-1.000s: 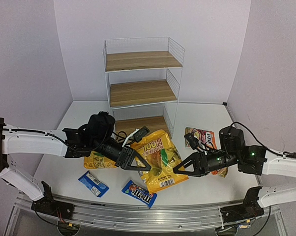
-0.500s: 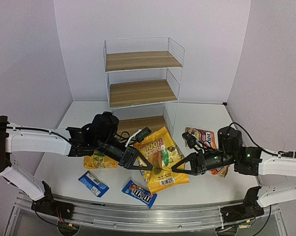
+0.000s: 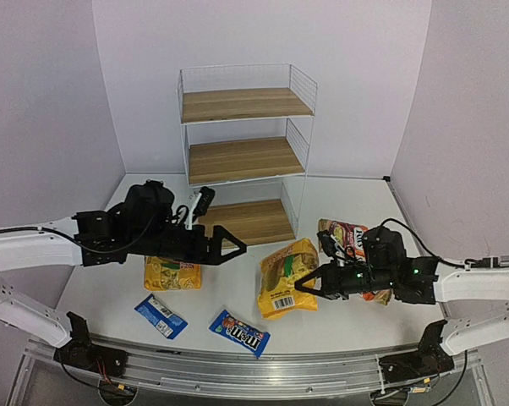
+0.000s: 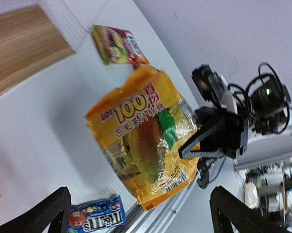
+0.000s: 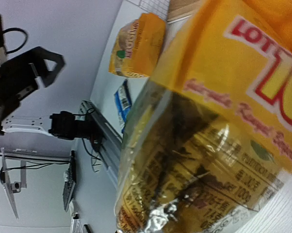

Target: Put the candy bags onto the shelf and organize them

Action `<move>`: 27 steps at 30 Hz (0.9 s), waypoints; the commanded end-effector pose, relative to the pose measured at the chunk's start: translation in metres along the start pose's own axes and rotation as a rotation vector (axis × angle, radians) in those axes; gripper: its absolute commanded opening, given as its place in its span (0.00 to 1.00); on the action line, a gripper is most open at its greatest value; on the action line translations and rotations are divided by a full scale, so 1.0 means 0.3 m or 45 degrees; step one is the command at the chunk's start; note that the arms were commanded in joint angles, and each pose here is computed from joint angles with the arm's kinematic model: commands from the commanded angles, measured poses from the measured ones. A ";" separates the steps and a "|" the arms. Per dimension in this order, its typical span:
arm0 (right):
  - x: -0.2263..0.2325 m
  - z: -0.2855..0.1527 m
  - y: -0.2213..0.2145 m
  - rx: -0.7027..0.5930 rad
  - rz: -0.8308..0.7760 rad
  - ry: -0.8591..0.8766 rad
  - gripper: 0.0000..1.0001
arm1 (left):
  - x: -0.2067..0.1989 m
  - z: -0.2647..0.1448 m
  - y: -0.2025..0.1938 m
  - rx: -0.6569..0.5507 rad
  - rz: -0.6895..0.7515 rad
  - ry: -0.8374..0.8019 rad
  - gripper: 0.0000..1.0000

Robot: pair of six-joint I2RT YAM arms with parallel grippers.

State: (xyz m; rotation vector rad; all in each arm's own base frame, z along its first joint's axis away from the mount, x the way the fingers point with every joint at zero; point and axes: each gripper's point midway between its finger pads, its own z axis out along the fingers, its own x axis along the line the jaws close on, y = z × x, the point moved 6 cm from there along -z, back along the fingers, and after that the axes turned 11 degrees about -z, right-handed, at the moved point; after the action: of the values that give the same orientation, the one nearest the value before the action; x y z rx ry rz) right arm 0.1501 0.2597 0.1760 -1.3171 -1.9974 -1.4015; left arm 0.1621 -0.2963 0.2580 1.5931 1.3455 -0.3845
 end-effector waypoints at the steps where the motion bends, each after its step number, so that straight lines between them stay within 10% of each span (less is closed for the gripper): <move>1: 0.094 0.049 0.160 -0.181 -0.204 0.052 0.00 | 0.171 -0.138 0.026 -0.280 -0.170 0.447 1.00; 27: 0.085 0.443 0.501 -0.327 -0.637 -0.012 0.00 | 0.238 -0.304 -0.006 -0.436 -0.297 0.469 1.00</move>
State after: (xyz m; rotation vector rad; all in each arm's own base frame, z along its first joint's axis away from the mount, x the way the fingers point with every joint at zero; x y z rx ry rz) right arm 0.2624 0.3786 0.1552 -1.1349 -2.3717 -1.5343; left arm 0.1522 -0.1831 0.2469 1.2873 1.7744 -0.0088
